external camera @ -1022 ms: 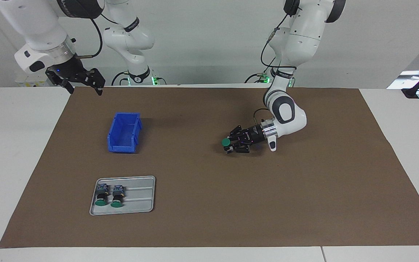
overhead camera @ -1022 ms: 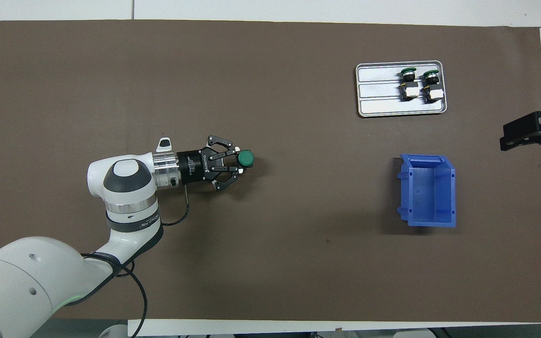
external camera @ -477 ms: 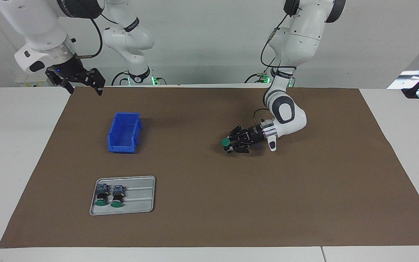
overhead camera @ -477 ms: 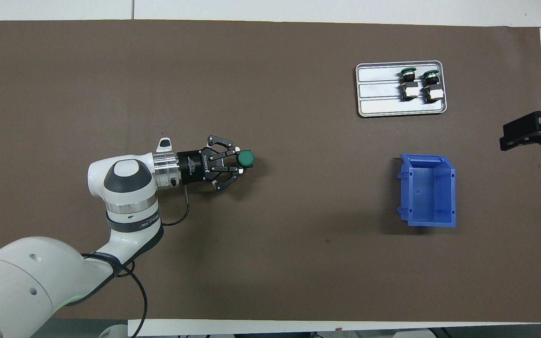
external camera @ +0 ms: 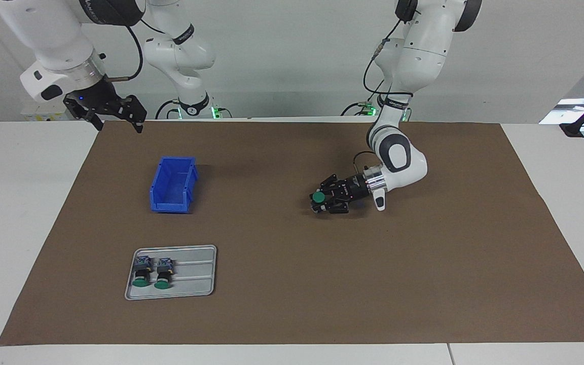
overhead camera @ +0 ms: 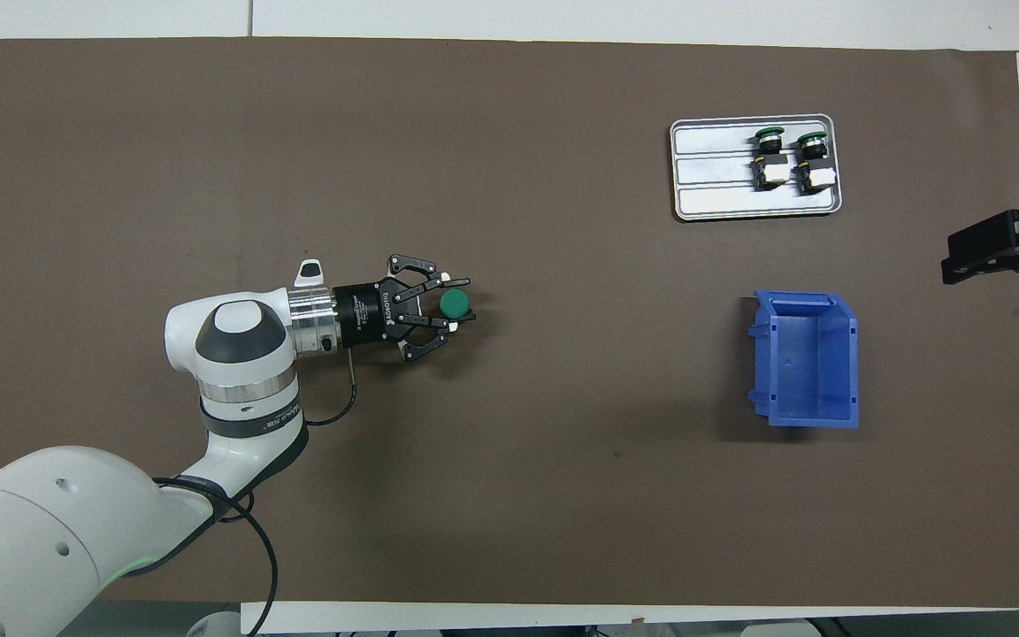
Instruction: Place and press button with both arms
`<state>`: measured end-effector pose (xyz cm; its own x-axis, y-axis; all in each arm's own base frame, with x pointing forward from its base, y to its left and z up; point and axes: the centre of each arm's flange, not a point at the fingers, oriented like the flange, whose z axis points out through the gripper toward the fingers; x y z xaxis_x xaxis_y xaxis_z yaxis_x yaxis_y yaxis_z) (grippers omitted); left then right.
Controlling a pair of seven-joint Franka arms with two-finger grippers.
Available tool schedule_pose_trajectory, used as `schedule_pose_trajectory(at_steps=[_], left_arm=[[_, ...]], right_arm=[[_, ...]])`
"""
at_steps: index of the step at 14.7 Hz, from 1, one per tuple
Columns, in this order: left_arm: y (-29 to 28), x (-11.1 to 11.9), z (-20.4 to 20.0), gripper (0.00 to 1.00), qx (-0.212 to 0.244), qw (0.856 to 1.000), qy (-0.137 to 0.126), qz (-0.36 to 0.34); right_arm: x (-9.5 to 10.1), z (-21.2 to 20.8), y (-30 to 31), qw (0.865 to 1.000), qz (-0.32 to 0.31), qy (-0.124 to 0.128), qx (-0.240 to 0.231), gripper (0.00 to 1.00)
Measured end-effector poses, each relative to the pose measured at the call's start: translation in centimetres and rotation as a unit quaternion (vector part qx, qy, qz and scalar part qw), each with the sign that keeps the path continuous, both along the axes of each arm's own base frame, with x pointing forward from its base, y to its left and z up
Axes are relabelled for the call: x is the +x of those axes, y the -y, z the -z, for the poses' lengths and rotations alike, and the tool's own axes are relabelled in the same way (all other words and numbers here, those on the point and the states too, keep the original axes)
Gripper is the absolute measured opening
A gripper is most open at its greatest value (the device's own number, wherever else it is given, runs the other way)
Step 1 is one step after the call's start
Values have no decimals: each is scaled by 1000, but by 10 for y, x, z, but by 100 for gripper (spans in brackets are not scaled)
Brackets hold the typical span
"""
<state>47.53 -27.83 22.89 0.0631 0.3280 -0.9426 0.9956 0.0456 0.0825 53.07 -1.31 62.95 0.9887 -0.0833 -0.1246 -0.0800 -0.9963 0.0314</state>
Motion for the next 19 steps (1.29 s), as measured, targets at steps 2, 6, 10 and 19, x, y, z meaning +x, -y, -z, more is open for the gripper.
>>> schedule_pose_trajectory(at_steps=[2,6,10,19], left_arm=[[0,0,0,60,1,1000,1,0],[-1,0,0,89,3,1000,4,-1],[-2,1,0,100,6,1000,5,-3],[-11,-3,-8,100,19,1000,9,-14]], right_arm=[[0,0,0,1000,0,0,0,100],[0,0,0,1000,0,0,0,100],[0,0,0,1000,0,0,0,99],[0,0,0,1000,0,0,0,100]])
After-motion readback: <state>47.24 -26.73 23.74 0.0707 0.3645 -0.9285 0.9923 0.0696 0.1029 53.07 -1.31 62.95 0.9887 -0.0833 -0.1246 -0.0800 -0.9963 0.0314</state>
